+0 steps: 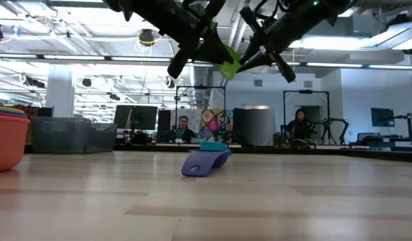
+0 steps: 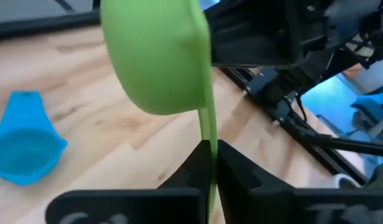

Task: Nest measuring cups in basket
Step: Stack the light green measuring cup on top of the yellow measuring cup

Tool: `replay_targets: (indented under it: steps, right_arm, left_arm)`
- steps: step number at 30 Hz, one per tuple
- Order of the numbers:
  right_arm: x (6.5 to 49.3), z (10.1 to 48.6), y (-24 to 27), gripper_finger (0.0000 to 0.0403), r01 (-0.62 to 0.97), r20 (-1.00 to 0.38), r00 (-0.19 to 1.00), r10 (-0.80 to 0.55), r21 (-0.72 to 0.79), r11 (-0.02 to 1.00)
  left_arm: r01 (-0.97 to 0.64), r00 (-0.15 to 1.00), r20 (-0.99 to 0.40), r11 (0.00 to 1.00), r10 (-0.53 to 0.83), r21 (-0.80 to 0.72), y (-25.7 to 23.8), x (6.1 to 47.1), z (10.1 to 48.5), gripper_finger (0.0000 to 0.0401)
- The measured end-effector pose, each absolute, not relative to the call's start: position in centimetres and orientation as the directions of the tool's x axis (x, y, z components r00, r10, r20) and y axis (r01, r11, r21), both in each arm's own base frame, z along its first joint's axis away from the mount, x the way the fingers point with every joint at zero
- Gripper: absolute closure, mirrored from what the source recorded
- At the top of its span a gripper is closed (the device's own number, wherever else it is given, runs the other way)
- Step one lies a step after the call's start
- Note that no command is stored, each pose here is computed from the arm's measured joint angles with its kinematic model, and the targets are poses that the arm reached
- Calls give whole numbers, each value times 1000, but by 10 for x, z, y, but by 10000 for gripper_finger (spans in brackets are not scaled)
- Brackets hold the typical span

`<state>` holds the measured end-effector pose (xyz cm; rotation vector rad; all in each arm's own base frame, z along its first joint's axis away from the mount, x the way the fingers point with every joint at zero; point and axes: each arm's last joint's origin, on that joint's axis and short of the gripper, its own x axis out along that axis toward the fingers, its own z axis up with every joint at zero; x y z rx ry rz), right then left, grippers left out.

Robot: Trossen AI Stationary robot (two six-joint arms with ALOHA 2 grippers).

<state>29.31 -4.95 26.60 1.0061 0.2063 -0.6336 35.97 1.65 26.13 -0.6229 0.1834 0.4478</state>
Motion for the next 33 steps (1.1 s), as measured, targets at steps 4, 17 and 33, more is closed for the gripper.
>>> replay_targets:
  steps: [4,17,33]
  right_arm:
    - [292,266,-54,342,569,-449,819,-358,716,405]
    - [292,270,-54,289,522,-429,851,-303,638,566]
    - [294,268,-59,257,540,-425,842,-333,676,502]
  left_arm:
    - [-474,880,-348,643,322,-602,14,350,267,399]
    - [-568,777,-630,435,2,-699,-89,243,304,401]
    - [-561,797,-596,249,-94,-790,-175,127,249,401]
